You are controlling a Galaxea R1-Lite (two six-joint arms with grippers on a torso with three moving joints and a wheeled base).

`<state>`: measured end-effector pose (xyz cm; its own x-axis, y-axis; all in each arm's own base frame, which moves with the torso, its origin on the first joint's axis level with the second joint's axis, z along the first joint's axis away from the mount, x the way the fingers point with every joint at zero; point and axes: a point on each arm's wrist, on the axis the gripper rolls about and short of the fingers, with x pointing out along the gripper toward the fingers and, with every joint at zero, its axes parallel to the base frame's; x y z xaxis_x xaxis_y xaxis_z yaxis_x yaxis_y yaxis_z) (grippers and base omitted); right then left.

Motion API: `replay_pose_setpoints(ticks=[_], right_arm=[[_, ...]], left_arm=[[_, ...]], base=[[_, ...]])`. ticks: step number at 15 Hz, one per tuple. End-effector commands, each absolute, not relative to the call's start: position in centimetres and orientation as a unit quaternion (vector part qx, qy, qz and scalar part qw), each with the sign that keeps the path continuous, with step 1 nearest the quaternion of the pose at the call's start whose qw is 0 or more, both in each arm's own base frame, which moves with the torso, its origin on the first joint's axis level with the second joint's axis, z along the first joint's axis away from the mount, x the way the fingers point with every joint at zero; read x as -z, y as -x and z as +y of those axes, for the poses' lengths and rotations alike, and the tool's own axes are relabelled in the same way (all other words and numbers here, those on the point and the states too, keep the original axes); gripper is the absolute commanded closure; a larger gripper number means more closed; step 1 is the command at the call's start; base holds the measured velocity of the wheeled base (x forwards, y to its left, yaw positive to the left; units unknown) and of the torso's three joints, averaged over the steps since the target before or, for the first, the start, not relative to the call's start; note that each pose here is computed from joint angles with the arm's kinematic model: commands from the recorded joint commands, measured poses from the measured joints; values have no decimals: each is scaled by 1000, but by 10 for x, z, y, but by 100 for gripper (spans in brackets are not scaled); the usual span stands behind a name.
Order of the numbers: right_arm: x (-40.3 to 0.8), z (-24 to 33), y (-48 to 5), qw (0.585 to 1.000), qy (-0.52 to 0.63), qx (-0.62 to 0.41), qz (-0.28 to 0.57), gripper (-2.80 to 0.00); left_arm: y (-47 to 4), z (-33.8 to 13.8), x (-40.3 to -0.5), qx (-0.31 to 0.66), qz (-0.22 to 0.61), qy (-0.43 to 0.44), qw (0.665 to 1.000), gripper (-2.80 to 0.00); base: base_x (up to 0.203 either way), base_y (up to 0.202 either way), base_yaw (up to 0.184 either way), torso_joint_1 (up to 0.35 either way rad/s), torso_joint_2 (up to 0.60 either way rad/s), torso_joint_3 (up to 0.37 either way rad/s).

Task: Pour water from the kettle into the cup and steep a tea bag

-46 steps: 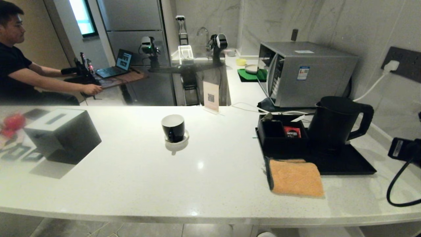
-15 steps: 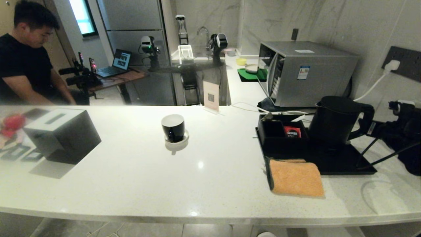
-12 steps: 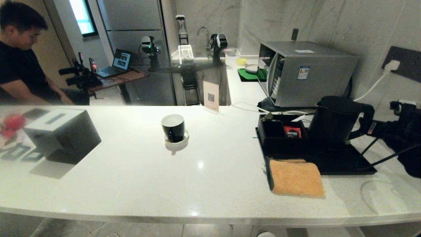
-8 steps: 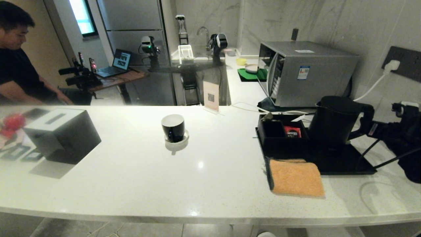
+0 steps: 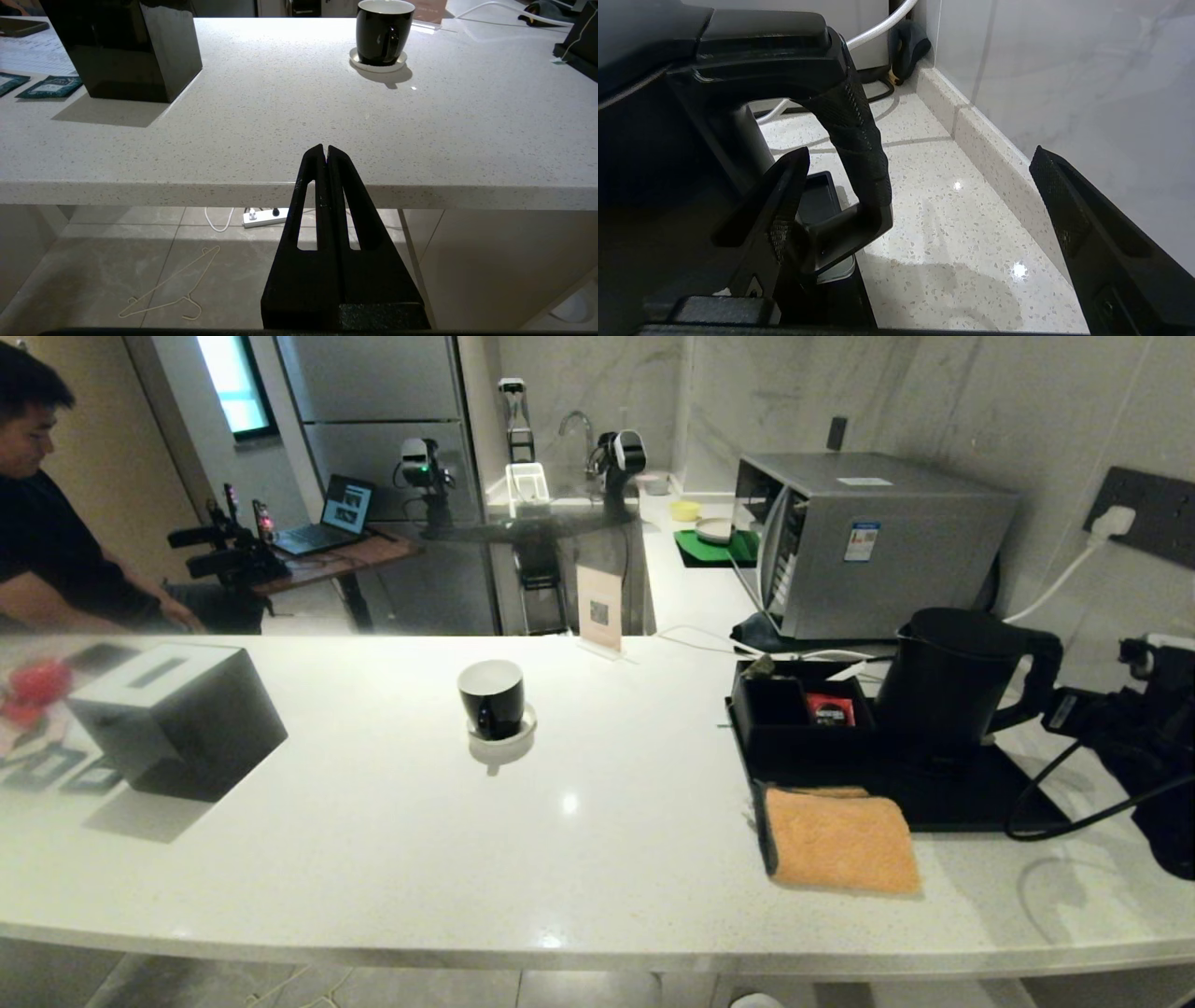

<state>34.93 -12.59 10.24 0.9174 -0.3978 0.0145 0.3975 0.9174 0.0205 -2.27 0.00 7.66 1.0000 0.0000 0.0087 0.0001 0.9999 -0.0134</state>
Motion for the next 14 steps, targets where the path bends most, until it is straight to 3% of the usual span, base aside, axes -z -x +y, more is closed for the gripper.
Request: replay_pose_setpoints(ticks=[1, 14], right_arm=[[-100, -126, -350, 979, -8, 203, -16, -280], [-90, -136, -384, 979, -8, 200, -40, -280]], left_arm=[[23, 0, -77, 0, -5, 7, 1000, 0], [23, 0, -77, 0, -4, 7, 1000, 0]], base=[[0, 0, 0, 0, 0, 0], [0, 0, 0, 0, 0, 0]])
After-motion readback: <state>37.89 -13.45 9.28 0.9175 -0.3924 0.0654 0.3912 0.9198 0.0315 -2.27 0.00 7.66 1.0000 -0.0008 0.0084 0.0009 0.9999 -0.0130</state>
